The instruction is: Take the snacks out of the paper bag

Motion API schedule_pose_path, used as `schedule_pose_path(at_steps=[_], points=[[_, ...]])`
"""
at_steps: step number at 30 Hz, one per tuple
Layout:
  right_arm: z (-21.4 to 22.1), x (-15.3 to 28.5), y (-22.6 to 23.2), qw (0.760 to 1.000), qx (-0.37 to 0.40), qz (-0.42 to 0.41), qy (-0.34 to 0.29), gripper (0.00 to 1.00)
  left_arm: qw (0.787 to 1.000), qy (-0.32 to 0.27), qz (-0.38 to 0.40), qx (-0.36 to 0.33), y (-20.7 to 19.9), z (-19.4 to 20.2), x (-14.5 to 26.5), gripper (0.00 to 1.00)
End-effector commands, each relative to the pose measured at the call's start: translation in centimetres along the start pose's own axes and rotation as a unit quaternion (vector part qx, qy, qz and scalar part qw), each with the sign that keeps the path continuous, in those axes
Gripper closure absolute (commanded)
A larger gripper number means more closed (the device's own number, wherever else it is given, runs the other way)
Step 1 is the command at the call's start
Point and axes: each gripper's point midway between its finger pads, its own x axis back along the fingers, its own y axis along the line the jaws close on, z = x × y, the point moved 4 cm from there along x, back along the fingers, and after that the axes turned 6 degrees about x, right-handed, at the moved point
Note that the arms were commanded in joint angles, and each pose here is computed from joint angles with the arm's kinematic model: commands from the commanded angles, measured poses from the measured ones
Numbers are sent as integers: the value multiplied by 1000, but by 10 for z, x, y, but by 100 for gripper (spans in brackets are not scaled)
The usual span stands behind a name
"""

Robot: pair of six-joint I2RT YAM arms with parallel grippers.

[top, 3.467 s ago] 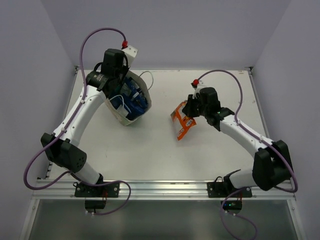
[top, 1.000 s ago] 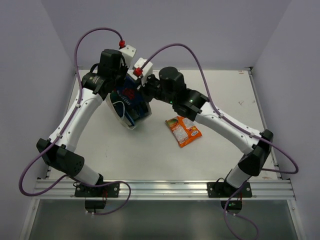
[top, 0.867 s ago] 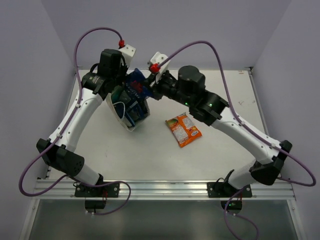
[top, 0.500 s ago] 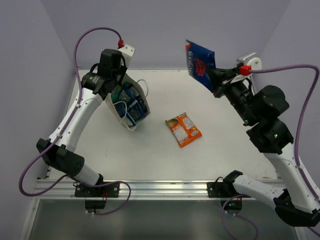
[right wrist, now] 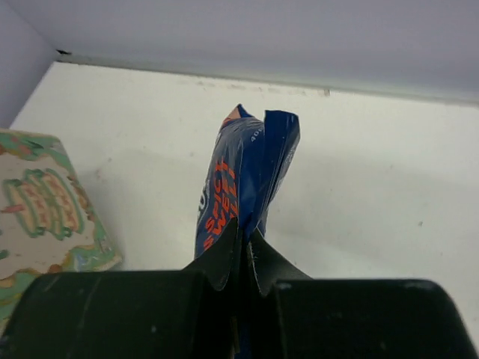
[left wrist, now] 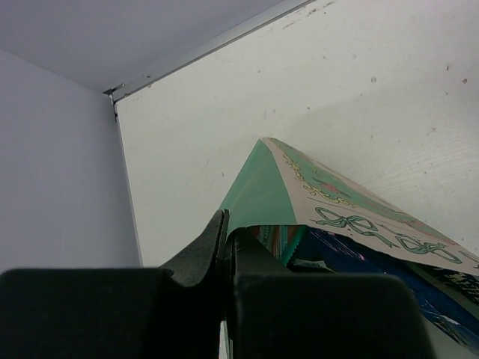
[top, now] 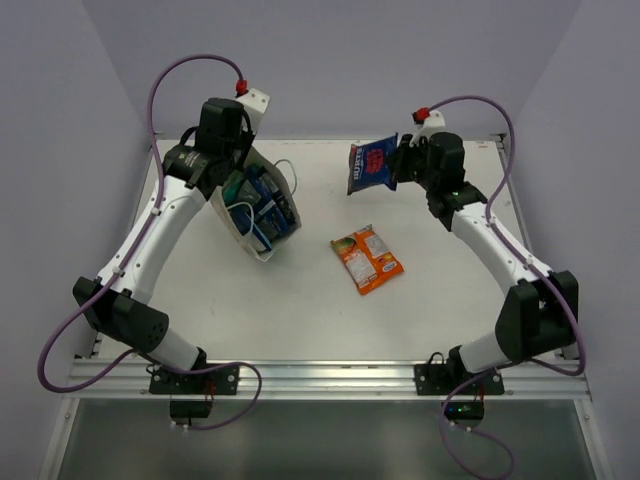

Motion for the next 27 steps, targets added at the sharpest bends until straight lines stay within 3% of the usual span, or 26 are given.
schedule_pose_path(at_steps=[1, 2, 5, 6, 7, 11, 13, 15, 18, 20, 23, 27], points=[[-8, -12, -19, 996, -69, -14, -49, 99, 997, -68, -1, 31, 6, -33, 14, 100], [14, -21, -30, 997, -78, -3, -13, 98, 997, -67, -1, 31, 5, -33, 14, 100], [48, -17, -67, 992, -80, 76, 69, 71, 997, -67, 4, 32, 4, -33, 12, 100], [45, -12, -83, 988, -65, 121, 73, 47, 997, -65, 5, 32, 3, -33, 12, 100], [50, -4, -86, 984, -60, 140, 97, 38, 997, -65, 5, 32, 3, -33, 12, 100], [15, 23, -81, 978, -43, 188, 82, 9, 997, -63, 6, 31, 2, -33, 9, 100], [-8, 38, -71, 977, -19, 201, 68, 6, 998, -63, 5, 31, 2, -34, 8, 100], [-30, 45, -36, 985, 22, 163, 47, 5, 998, -62, 5, 31, 2, -35, 8, 100], [-50, 60, 29, 994, 66, 82, 10, 6, 998, -59, 3, 31, 3, -35, 9, 100], [-58, 70, 85, 996, 87, -17, -20, 9, 998, -60, 4, 32, 3, -36, 10, 100], [-61, 91, 157, 979, 126, -149, -50, 11, 998, -62, 5, 32, 4, -37, 13, 100], [-63, 110, 222, 951, 171, -243, -86, 12, 998, -62, 5, 32, 4, -37, 14, 100]])
